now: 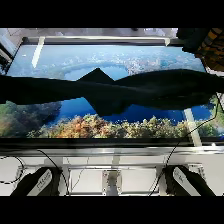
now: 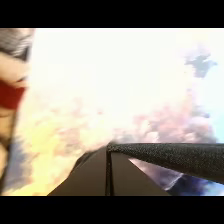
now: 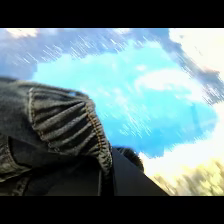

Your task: Fold the clothes and pants, and hang the long-sleeved shirts on hangers.

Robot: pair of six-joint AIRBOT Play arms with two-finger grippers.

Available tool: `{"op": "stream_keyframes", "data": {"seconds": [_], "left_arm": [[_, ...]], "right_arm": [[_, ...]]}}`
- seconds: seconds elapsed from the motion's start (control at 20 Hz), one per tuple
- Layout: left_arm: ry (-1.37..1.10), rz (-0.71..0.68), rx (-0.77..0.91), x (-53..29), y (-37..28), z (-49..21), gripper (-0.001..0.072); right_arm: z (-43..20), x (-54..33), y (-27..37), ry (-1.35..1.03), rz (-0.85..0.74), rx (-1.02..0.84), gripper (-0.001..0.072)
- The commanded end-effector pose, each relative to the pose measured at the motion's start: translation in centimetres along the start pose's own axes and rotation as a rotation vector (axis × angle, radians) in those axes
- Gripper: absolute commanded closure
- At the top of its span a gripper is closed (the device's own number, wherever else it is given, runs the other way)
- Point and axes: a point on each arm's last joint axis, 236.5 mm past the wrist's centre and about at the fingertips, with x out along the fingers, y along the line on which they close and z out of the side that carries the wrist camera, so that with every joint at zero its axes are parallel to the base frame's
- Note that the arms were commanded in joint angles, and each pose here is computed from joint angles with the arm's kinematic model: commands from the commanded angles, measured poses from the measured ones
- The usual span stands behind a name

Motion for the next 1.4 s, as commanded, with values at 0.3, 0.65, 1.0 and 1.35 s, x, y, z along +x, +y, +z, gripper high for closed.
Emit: {"op": "stream_keyframes", "data": {"seconds": [0.3, 0.65, 1.0, 1.35], "left_arm": [[0.394, -0.13, 0.046, -1.9, -2.9, -10.1, 0.0686], [0.789, -0.314, 0.165, 0.7, -9.6, -25.1, 0.0677], [0.662, -0.349, 0.282, 1.2, -12.0, -24.3, 0.0335], [0.554, -0.362, 0.093, 5.0, -13.6, -22.0, 0.0334]], "right_arm": [[-12.7, -0.9, -1.9, 0.459, 0.031, 0.05, 0.0679], [-25.4, 1.9, 1.5, 0.838, 0.165, 0.072, 0.0486], [-20.8, 5.5, 2.2, 0.591, 0.208, 0.045, 0.0363], [-19.4, 12.6, 0.6, 0.519, 0.169, 0.072, 0.0191]]}}
